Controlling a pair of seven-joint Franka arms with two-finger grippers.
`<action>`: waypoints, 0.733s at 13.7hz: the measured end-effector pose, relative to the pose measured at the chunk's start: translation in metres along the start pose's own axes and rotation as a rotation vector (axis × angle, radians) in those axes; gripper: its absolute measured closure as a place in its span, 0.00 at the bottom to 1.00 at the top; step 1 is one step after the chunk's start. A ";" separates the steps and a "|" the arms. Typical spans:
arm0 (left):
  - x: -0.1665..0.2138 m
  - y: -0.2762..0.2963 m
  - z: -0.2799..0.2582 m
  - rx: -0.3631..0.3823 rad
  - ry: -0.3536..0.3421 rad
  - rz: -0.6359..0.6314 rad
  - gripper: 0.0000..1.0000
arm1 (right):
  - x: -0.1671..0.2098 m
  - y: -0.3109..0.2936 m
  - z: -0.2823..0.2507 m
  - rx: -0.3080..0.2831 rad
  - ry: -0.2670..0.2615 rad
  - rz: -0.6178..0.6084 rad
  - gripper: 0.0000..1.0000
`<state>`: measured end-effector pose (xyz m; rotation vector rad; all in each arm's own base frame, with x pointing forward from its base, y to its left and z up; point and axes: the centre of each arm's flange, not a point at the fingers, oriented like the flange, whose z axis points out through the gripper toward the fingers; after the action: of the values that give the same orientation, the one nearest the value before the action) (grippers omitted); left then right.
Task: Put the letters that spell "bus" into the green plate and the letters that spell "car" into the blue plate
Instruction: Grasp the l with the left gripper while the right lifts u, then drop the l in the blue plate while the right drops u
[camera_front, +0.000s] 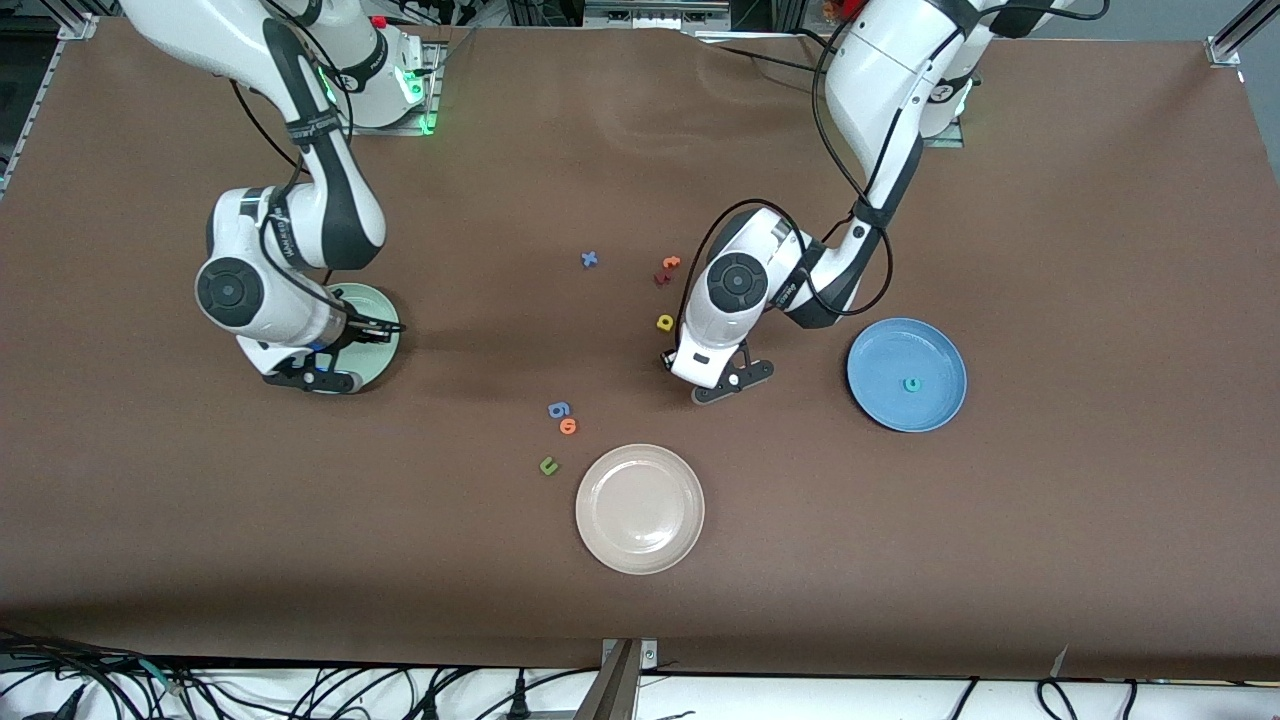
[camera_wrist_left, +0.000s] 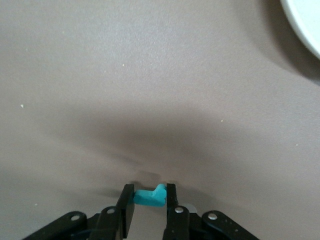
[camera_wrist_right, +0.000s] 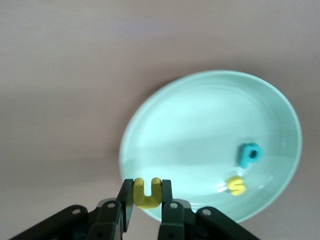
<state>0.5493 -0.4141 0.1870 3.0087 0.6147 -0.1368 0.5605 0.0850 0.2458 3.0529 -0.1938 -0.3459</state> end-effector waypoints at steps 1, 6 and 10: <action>0.009 -0.006 -0.006 0.015 -0.008 0.044 0.70 | -0.001 0.011 0.010 -0.009 -0.018 0.010 0.74; 0.094 -0.084 -0.072 0.083 -0.099 0.264 0.70 | -0.006 0.031 0.059 -0.035 -0.014 0.027 0.74; 0.133 -0.139 -0.116 0.151 -0.095 0.439 0.70 | -0.007 0.033 0.070 -0.042 -0.011 0.028 0.74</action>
<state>0.6246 -0.2254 0.2818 3.1678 -0.0740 -0.3082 0.5341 0.0503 0.1812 3.0042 -0.2272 -0.3605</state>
